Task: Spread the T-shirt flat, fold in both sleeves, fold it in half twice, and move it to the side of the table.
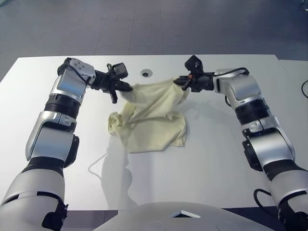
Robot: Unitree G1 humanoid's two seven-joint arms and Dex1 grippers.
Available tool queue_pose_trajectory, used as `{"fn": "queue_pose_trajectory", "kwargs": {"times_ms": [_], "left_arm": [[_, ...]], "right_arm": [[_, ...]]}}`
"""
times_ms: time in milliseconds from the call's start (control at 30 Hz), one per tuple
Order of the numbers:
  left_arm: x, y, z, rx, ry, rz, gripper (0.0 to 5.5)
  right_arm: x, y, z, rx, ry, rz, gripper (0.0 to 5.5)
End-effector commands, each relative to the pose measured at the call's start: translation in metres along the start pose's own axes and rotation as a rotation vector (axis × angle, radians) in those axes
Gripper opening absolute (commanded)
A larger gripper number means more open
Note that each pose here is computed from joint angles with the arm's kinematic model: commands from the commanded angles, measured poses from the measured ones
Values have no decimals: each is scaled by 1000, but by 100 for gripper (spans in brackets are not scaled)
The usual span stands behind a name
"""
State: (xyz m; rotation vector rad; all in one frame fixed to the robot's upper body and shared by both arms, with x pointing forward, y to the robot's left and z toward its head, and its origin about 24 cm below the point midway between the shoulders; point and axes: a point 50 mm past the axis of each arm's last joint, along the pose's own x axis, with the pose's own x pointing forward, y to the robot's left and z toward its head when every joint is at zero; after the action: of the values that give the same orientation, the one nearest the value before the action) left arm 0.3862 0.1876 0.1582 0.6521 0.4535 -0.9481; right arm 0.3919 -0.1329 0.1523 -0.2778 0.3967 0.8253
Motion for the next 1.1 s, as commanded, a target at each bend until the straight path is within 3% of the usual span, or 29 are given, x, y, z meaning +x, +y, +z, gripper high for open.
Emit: {"fn": "queue_pose_trajectory", "kwargs": {"times_ms": [33,333,767,1100], "left_arm": [[-10,29,30,35,-36,234,0],[-21,51,65,161,-51,533,0],[-54,72,118,264,-91,884,0],[-72,82,111,344,-24,1054,0]], "right_arm": [[-4,-22,35,-81,-54,-129,1],[-13,-36,82,-218,-183,-424,1],[-52,-50,141,-366,-319,-787,0],[-72,-58,150,-515,-353,-963,0]]}}
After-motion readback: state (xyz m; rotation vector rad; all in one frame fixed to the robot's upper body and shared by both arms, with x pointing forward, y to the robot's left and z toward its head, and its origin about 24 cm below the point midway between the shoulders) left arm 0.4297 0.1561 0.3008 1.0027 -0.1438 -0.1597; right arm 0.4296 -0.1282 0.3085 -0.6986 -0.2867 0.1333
